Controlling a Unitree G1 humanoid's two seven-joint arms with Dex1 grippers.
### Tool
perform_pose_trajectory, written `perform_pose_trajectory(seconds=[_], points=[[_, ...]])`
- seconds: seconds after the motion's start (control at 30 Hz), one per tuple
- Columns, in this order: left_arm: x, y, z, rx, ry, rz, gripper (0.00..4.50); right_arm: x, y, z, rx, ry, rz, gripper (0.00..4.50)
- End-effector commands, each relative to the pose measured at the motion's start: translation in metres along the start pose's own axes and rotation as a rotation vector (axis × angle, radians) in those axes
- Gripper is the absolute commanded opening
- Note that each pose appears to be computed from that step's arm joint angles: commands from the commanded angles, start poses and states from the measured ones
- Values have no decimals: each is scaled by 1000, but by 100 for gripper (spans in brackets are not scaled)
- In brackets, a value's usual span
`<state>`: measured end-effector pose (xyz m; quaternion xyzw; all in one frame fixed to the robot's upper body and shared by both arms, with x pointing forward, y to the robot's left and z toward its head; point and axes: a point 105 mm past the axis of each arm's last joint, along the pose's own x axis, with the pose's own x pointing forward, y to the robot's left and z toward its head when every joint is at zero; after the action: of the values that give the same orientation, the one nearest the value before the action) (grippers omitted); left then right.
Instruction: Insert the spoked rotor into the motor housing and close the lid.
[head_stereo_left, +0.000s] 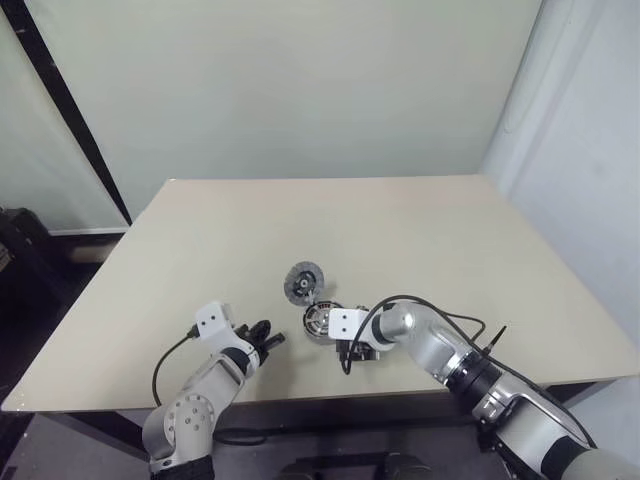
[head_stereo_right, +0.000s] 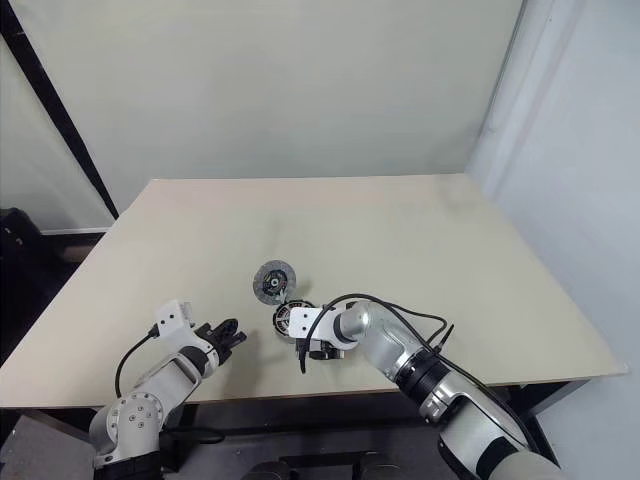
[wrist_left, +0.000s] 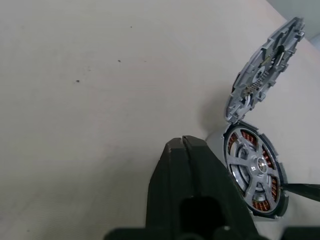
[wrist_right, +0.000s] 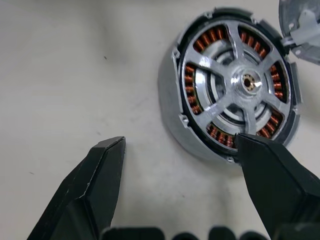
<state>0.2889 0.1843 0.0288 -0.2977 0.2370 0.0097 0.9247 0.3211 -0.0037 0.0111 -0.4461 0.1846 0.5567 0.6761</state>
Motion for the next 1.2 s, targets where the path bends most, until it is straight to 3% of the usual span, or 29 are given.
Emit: perform_pose_trajectory(seconds=[0.03, 0.27, 0.33, 0.5, 0.87, 1.2], points=[[0, -4, 12, 17, -41, -4, 0, -3, -12, 8, -44, -18, -50, 288], [1, -2, 13, 13, -45, -1, 0, -1, -13, 8, -76, -16, -77, 39], [1, 0, 13, 14, -43, 4, 0, -1, -13, 10, -78, -24, -84, 3], [1, 4, 12, 17, -41, 15, 0, -3, -12, 16, -34, -51, -83, 3], [5, 8, 6, 15, -46, 33, 0, -23, 10, 37, 412, -97, 43, 3], [12, 3, 1, 15, -54, 24, 0, -3, 30, 50, 732, -102, 101, 3]])
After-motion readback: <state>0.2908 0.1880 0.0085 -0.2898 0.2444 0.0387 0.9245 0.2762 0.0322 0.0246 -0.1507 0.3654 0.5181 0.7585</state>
